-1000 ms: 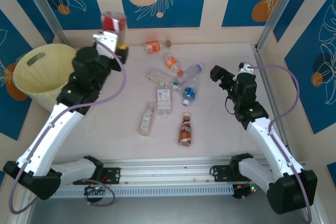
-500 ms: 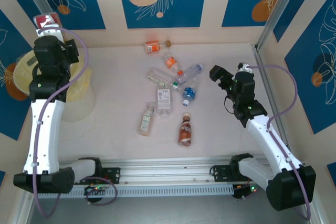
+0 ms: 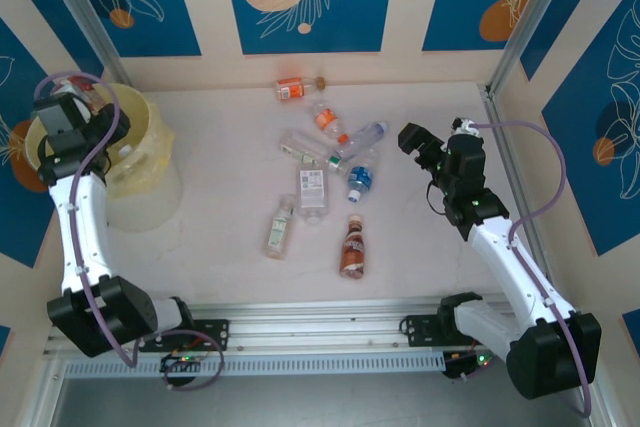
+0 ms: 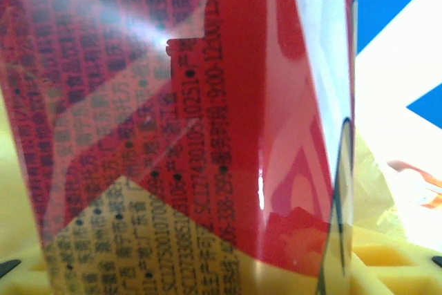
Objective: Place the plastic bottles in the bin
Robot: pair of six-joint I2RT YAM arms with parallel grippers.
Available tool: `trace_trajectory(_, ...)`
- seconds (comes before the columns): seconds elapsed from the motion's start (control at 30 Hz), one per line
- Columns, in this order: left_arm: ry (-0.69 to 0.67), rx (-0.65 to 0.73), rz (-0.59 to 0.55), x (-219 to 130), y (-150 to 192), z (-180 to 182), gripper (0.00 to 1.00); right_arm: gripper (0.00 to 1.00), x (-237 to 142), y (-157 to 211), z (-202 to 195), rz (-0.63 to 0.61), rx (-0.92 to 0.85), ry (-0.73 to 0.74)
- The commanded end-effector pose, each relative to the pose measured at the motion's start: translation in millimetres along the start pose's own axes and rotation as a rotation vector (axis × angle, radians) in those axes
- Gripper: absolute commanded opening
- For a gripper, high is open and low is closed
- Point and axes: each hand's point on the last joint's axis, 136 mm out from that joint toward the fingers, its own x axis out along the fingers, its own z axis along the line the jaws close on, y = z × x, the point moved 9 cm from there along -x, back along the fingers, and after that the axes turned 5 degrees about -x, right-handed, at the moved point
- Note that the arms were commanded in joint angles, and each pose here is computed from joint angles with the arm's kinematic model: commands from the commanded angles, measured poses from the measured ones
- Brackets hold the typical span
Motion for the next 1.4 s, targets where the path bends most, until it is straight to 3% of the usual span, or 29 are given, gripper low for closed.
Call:
trace_trajectory(0.0, 0.179, -0.095, 0.066, 12.8, 3.5, -10.1, 0.42, 1.0, -2.7, -8.0, 3.4, -0.017, 0.022, -0.006)
trace_trajectory(0.27, 0.176, -0.157, 0.197, 47.4, 31.9, 3.8, 0.48, 1.0, 0.7, -5.0, 3.5, 0.007, 0.028, -0.01)
trace_trajectory(0.63, 0.06, -0.14, 0.31, 76.1, 62.0, 26.3, 0.7, 1.0, -0.7, -3.2, 2.4, 0.022, 0.026, -0.005)
trace_trajectory(1.17, 0.069, -0.133, 0.283, 67.9, 53.1, 21.5, 0.92, 1.0, -0.3, -0.9, 1.5, 0.033, 0.032, -0.004)
trace_trajectory(1.37, 0.07, -0.122, 0.266, 63.7, 47.6, 18.9, 0.95, 1.0, -0.1, -0.4, 1.8, 0.035, 0.034, -0.007)
